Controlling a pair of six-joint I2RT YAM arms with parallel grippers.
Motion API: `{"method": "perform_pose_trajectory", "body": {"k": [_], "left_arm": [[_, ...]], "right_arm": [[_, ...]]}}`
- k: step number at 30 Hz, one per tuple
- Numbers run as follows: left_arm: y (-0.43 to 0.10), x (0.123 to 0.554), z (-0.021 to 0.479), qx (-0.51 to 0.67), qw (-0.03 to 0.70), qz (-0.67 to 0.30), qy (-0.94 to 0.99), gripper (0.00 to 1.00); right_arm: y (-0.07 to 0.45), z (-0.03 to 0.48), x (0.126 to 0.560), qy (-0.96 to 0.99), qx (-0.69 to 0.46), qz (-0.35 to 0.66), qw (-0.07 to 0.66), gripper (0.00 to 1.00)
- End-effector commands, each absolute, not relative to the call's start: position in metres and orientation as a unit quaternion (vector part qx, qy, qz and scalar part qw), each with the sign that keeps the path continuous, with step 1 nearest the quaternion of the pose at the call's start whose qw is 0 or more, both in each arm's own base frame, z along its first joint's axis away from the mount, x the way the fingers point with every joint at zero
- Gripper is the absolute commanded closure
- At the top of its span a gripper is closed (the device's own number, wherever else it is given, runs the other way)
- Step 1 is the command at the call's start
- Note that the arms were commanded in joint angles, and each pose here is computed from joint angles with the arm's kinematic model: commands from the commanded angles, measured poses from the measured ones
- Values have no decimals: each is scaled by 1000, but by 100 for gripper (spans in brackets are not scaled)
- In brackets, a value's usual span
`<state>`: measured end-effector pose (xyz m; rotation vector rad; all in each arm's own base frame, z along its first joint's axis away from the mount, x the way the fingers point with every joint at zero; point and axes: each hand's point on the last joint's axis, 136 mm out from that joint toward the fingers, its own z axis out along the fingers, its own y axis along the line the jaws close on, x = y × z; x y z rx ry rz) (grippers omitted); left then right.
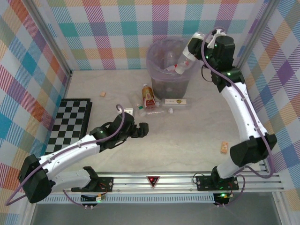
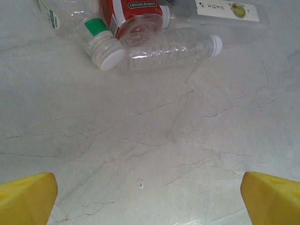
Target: Put the plastic bottles in the bin
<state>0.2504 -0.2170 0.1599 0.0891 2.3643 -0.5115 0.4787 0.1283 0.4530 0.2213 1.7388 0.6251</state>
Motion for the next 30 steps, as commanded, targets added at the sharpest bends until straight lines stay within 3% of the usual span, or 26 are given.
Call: {"method": "perform_pose_trajectory", "body": {"k": [1,12,21,30], "left_arm": [[-211,249,159,29,355,-196,914,0],[-204,244,167,28,364,-197,910,0],[-199,238,165,21,362,-205,909,0],[-196,234,162,25,358,-200,912,0]], "right_arm": [[138,489,492,716,74,283,634,60],[153,434,555,774,68,243,581,59],[180,376,577,826,39,232,512,53],[184,373,573,835,33,234,497,28]]}}
